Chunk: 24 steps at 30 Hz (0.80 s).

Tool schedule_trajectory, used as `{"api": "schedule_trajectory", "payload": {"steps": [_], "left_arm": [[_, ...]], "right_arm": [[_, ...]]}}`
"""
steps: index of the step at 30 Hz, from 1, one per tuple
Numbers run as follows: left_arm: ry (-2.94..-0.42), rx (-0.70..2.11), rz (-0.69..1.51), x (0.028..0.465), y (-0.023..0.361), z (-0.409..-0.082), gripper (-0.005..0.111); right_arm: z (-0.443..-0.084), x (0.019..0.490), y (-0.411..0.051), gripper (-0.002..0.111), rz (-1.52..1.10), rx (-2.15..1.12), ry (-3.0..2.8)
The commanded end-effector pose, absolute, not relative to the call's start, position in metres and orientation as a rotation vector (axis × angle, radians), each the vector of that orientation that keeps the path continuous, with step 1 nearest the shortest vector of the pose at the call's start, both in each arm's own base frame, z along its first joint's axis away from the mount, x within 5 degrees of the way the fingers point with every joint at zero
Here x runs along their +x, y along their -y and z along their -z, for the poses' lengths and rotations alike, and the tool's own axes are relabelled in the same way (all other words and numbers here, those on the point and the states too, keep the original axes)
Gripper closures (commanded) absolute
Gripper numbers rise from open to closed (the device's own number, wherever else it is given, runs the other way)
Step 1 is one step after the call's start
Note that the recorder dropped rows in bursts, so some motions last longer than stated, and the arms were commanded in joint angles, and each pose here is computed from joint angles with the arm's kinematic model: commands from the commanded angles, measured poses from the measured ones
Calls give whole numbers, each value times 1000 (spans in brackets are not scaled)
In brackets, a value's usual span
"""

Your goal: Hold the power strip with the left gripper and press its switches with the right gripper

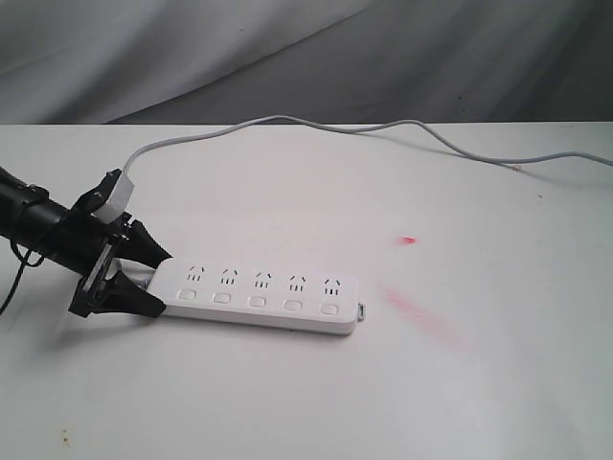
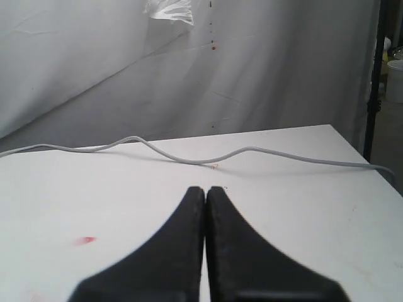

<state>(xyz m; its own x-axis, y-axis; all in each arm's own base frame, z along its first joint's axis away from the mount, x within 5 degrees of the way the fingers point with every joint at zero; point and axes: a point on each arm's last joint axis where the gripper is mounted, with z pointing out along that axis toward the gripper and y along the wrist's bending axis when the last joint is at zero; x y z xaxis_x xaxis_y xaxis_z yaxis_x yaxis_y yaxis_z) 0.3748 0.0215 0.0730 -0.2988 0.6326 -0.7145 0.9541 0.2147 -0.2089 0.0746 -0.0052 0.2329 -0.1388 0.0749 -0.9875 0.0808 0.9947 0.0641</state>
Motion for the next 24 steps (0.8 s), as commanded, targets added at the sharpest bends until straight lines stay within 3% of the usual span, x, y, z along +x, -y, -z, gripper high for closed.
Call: {"api": "schedule_trajectory", "payload": {"steps": [1,8,24], "left_arm": [[-2086,1566,864,365,-24,-53,44],[-2086,1566,864,365,-24,-53,44],[-2086,1566,864,365,-24,-53,44]], "right_arm": [[-218,68,5,108,6,124,-1705],[-196,62,4,108,4,125,-1697],[-182,53,3,108,11,109,-1822]]}}
